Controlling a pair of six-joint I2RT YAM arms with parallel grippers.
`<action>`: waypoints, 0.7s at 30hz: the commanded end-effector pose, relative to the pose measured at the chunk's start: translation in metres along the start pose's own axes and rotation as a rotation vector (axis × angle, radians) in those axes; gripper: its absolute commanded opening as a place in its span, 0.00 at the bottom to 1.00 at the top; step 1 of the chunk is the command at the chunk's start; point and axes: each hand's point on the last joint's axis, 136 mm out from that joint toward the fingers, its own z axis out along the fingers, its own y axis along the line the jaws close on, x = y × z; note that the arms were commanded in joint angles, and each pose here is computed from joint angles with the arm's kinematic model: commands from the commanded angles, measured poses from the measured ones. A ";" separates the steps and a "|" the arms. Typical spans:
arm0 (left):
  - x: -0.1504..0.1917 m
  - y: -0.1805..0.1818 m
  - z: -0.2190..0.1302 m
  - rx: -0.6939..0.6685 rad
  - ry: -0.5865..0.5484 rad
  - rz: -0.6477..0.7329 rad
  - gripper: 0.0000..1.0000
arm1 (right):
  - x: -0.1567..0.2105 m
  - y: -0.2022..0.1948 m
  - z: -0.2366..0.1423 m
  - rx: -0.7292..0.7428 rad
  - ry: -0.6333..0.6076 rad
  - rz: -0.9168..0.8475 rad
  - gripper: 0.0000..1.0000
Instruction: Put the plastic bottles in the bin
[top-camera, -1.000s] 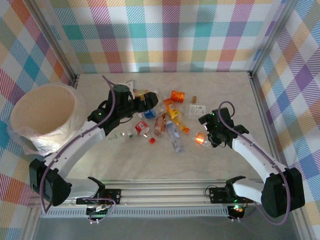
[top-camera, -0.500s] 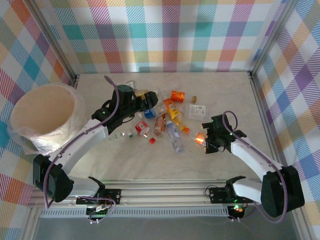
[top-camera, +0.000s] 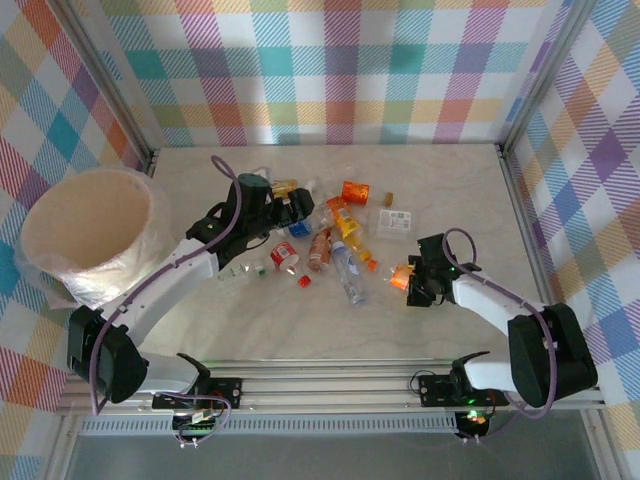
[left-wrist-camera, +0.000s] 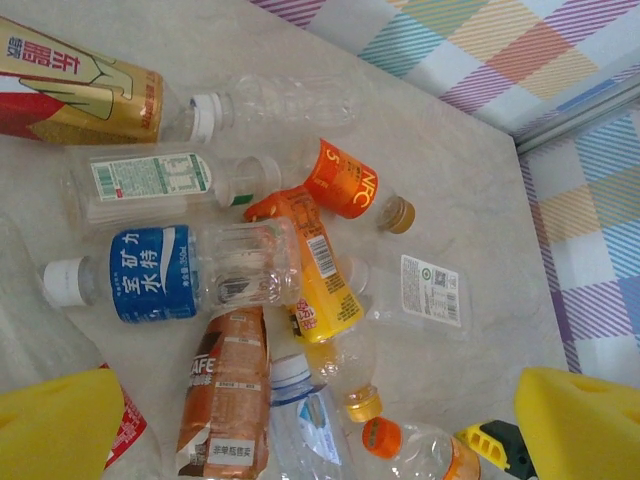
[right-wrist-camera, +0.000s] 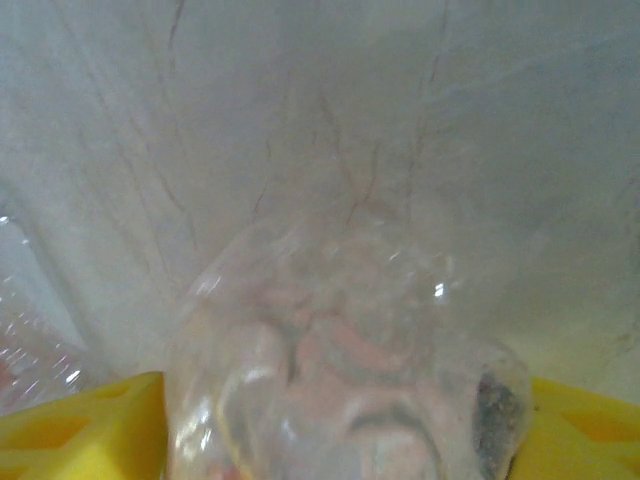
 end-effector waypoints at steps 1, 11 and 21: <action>0.013 0.007 0.008 -0.020 0.040 -0.012 1.00 | -0.009 -0.005 0.007 0.002 -0.033 0.037 0.74; 0.020 0.000 0.017 0.008 0.081 -0.011 1.00 | -0.015 0.000 0.009 -0.071 -0.048 0.023 0.60; 0.020 -0.027 0.027 0.126 0.107 -0.007 1.00 | -0.024 0.032 -0.021 -0.247 -0.137 -0.208 0.47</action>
